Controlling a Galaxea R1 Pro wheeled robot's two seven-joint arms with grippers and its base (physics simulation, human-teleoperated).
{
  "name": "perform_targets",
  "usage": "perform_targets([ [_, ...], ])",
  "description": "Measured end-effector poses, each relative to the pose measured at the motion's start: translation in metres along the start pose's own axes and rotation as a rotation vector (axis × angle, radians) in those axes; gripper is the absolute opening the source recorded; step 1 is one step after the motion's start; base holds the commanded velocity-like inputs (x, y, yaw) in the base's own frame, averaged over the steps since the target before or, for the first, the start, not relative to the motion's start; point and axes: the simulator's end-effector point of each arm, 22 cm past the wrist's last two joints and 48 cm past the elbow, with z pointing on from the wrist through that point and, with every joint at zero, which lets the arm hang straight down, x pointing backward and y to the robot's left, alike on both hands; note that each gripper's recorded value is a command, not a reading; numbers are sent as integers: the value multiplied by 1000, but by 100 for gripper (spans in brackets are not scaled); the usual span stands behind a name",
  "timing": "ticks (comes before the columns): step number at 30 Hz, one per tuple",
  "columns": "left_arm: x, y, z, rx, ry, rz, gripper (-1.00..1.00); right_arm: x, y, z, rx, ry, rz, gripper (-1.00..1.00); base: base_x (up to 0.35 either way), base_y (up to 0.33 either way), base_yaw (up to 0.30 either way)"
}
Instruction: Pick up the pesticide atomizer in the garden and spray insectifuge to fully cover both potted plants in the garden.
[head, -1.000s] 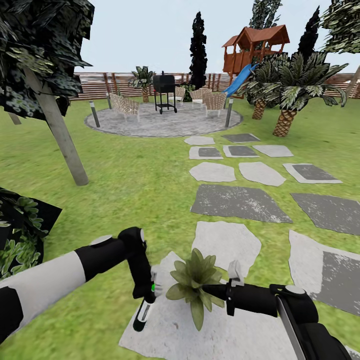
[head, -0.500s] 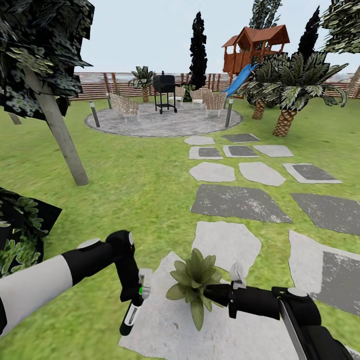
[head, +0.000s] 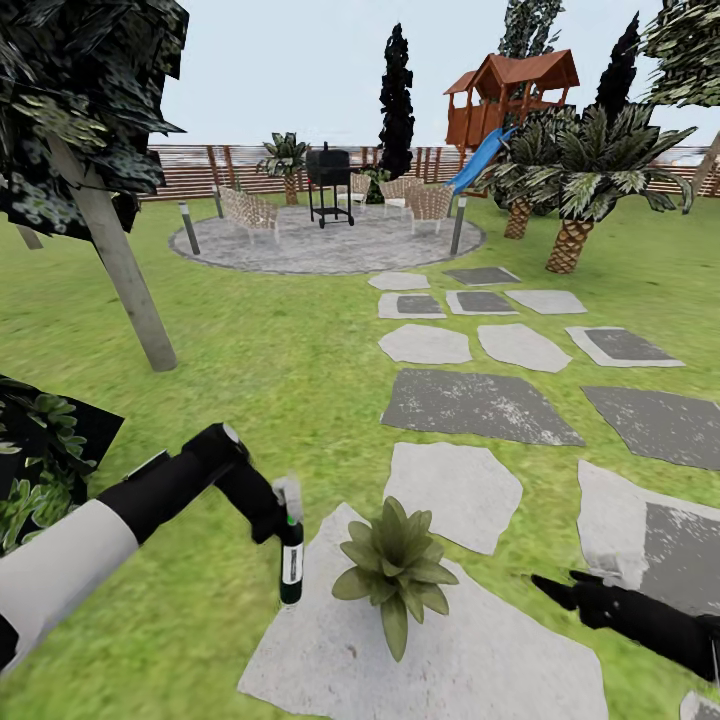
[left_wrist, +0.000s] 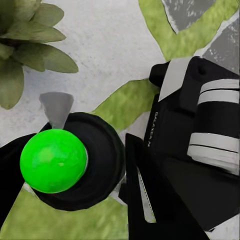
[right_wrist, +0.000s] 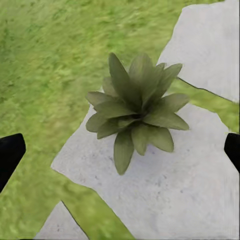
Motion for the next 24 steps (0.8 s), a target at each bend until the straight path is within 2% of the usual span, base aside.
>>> perform_targets([
  [2, -5, 4, -7, -8, -29, -34, -100, 0, -26, -19, 66, -35, 49, 100, 0, 0, 0],
  [5, -7, 5, -10, -11, -39, -86, -100, 5, -45, -32, 120, -47, 81, 100, 0, 0, 0],
  [7, -4, 6, -10, -16, -22, -167, -100, 20, -62, -39, 188, 9, 79, 100, 0, 0, 0],
  [8, -3, 7, -10, -20, -18, -180, -100, 24, -65, -40, 201, 24, 76, 100, 0, 0, 0],
  [11, 3, 16, -9, -59, 4, -230, -100, 48, -83, -47, 288, 136, 57, 100, 0, 0, 0],
  [13, 15, 26, -7, -82, 21, -281, -100, 64, -95, -54, 346, 211, 40, 100, 0, 0, 0],
  [16, 49, 41, 1, -82, 62, -405, -100, 79, -107, -63, 407, 288, 22, 100, 0, 0, 0],
  [17, 62, 45, 4, -77, 78, -449, -100, 82, -110, -65, 424, 302, 18, 100, 0, 0, 0],
  [18, 84, 49, 9, -69, 104, -521, -100, 84, -117, -69, 458, 315, 13, 100, 0, 0, 0],
  [19, 98, 51, 12, -61, 118, -570, -100, 84, -121, -72, 482, 320, 9, 100, 0, 0, 0],
  [21, 114, 51, 21, -49, 144, -645, -100, 85, -130, -76, 525, 326, 5, 100, 0, 0, 0],
  [22, 112, 50, 28, -45, 151, -655, -100, 86, -130, -77, 532, 326, 6, 100, 0, 0, 0],
  [24, 99, 48, 49, -64, 178, -643, -100, 90, -127, -73, 532, 327, 15, 100, 0, 0, 0],
])
